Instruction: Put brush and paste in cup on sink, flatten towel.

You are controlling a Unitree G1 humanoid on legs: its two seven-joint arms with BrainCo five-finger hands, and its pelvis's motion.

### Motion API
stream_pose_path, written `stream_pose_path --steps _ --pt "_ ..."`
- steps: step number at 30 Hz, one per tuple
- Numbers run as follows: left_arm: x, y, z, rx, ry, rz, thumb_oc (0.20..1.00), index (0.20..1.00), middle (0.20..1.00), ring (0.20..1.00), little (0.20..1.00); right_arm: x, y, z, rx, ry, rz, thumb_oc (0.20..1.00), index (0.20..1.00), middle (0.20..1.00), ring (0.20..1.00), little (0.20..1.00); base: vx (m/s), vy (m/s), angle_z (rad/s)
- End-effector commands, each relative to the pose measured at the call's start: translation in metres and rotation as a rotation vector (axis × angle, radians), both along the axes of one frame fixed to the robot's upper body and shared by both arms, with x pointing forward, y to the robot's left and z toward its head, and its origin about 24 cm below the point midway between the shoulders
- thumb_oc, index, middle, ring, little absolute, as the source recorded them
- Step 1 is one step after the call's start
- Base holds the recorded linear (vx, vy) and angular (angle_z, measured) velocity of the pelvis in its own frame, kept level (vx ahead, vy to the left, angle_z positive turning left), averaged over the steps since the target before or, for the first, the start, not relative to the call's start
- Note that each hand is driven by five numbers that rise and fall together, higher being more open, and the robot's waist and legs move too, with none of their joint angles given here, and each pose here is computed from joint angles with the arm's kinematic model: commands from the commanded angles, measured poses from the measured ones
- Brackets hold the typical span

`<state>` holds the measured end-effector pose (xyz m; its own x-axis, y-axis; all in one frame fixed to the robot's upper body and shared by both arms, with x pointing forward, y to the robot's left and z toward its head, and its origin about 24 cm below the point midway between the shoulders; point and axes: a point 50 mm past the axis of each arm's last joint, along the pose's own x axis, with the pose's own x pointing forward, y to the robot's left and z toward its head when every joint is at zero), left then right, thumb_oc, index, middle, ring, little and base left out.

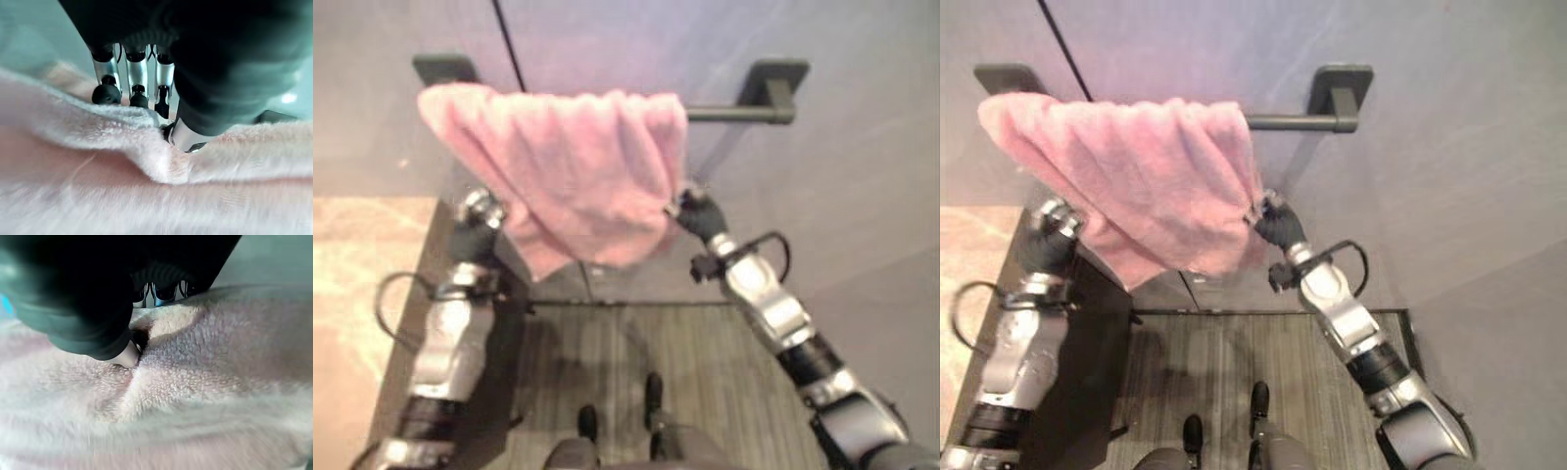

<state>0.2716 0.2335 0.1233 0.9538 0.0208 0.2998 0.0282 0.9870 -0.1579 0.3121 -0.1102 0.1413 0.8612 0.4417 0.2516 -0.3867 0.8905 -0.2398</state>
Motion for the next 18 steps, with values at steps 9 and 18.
stream_pose_path --steps 9,18 --pt "-0.021 0.011 -0.024 -0.018 0.029 0.088 0.2 0.2 0.2 0.2 0.2 -0.013 -0.009 0.024 0.089 -0.178 -0.037 0.2 0.2 0.2 0.2 0.2 -0.04 -0.014 0.01" --pt "-0.013 0.021 0.009 0.073 -0.085 0.153 0.2 0.2 0.2 0.2 0.2 -0.008 0.004 0.049 0.147 -0.247 -0.009 0.2 0.2 0.2 0.2 0.2 -0.01 -0.007 0.0"
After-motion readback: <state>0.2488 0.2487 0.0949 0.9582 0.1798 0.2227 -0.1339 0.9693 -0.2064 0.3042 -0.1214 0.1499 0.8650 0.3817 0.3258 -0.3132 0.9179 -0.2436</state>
